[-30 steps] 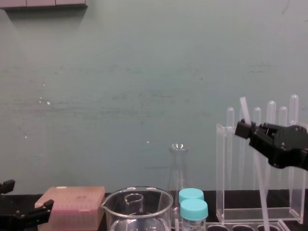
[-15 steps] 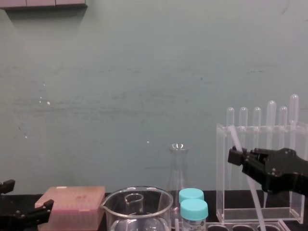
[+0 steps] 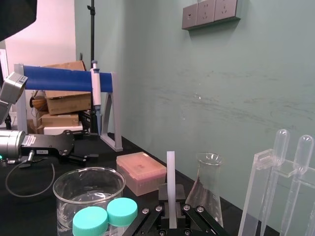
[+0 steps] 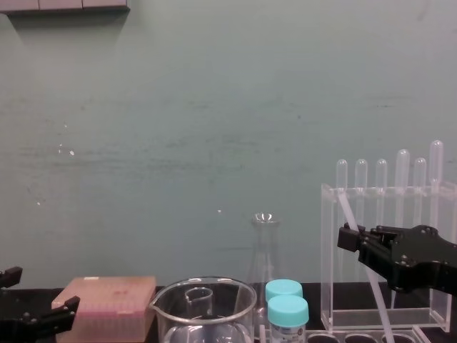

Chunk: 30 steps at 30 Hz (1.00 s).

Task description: Pick up the stirring rod with one hand, then place it down.

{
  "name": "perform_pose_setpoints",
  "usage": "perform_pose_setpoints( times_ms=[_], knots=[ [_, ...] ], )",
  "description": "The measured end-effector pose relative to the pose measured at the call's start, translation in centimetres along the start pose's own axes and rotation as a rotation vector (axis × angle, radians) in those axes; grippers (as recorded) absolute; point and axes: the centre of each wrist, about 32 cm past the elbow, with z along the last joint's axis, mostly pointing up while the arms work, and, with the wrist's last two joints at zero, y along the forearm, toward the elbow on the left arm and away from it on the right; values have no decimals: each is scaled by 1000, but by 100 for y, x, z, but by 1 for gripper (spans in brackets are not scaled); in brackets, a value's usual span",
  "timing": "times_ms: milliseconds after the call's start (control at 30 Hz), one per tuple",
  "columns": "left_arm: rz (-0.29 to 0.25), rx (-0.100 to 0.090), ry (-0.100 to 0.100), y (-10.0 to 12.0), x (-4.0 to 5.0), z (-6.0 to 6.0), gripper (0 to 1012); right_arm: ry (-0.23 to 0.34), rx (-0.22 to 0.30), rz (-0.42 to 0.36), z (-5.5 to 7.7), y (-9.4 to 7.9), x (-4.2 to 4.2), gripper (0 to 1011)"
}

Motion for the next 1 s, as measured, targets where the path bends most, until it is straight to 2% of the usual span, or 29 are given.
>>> perform_pose_setpoints(
  times_ms=[500,633,733,967,1000],
  knots=[
    [0,0,0,0,0,0,1000,-1,3,-1,2,-2,1,74],
    [0,0,0,0,0,0,1000,-1,4,-1,3,-2,1,147],
    [0,0,0,0,0,0,1000,-2,4,-1,4,-1,0,282],
    [0,0,0,0,0,0,1000,-2,5,-1,4,-1,0,486],
    [0,0,0,0,0,0,1000,-2,5,-1,4,-1,0,548]
  ],
)
